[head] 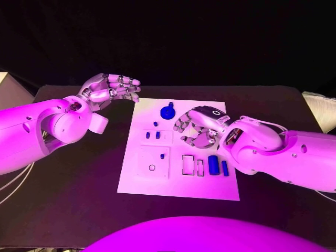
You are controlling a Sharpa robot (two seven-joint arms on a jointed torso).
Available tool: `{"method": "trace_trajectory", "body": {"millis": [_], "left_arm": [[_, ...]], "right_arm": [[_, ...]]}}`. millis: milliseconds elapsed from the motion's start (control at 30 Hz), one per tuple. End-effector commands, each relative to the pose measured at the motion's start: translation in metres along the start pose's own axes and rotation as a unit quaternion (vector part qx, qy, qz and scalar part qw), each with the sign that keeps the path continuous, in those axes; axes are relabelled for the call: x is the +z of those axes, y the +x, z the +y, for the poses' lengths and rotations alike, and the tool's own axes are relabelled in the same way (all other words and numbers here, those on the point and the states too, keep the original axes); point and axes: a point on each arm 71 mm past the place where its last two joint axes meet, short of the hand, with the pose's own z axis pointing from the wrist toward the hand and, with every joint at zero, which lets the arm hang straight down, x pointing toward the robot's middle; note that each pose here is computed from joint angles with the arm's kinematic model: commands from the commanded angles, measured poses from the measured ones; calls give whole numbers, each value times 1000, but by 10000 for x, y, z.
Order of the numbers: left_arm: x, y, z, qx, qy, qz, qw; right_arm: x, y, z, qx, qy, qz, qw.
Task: Assemble the parts on the task board
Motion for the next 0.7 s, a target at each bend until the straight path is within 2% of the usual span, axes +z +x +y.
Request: {"method": "trace_trajectory", "body": {"millis": [33, 233, 400, 567, 700], "left_arm": [[13, 21, -10, -6, 6, 5, 1000], [22, 39, -9, -7, 6, 7, 1000], [24, 47, -8, -9, 6, 9, 1000], [24, 48, -8, -9, 6, 9, 1000], [23, 47, -8, -9, 6, 9, 1000]], "right_arm": [[-33, -8, -41, 36, -18, 51, 998], [-97, -72, -262, -12, 3, 80, 997], [-131, -62, -376, -57, 19, 96, 994], [-148, -30, -429, -84, 33, 105, 990], [-153, -23, -470, -104, 47, 100, 988]]}}
